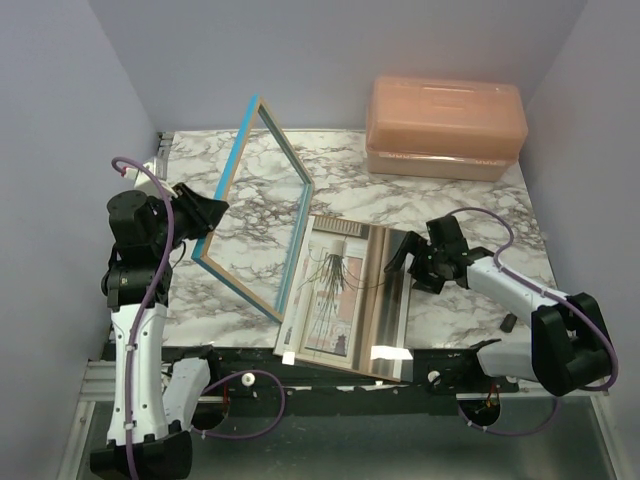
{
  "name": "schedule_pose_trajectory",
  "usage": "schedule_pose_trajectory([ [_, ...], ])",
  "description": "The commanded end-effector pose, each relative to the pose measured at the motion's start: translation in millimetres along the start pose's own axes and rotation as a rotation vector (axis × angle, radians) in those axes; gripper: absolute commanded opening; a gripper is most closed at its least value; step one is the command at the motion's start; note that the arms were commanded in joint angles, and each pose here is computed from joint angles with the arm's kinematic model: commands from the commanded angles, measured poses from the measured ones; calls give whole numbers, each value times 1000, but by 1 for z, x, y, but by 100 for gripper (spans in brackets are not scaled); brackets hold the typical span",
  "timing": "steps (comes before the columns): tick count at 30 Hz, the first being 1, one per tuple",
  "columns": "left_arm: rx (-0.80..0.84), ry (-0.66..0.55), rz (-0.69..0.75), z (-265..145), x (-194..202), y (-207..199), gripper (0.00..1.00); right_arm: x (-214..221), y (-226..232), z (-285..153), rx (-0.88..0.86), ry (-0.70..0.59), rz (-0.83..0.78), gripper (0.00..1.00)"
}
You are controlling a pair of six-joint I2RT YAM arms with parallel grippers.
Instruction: Put the photo into the frame
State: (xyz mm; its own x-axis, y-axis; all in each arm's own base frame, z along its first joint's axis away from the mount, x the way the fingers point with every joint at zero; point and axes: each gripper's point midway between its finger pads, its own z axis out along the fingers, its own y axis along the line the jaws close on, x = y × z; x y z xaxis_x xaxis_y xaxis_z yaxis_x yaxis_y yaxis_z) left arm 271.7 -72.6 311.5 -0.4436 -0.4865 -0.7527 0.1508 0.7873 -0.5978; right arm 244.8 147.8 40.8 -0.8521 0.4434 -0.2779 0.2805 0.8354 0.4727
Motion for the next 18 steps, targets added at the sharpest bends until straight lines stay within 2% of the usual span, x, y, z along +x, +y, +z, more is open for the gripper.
schedule_pose_trajectory([
  [1,-42,241,-107,5,69,29,0,-2,-3,-3,5,-10,18,100],
  [18,-155,321,-120,15,112,75,0,-49,8,-26,80,-148,-66,100],
])
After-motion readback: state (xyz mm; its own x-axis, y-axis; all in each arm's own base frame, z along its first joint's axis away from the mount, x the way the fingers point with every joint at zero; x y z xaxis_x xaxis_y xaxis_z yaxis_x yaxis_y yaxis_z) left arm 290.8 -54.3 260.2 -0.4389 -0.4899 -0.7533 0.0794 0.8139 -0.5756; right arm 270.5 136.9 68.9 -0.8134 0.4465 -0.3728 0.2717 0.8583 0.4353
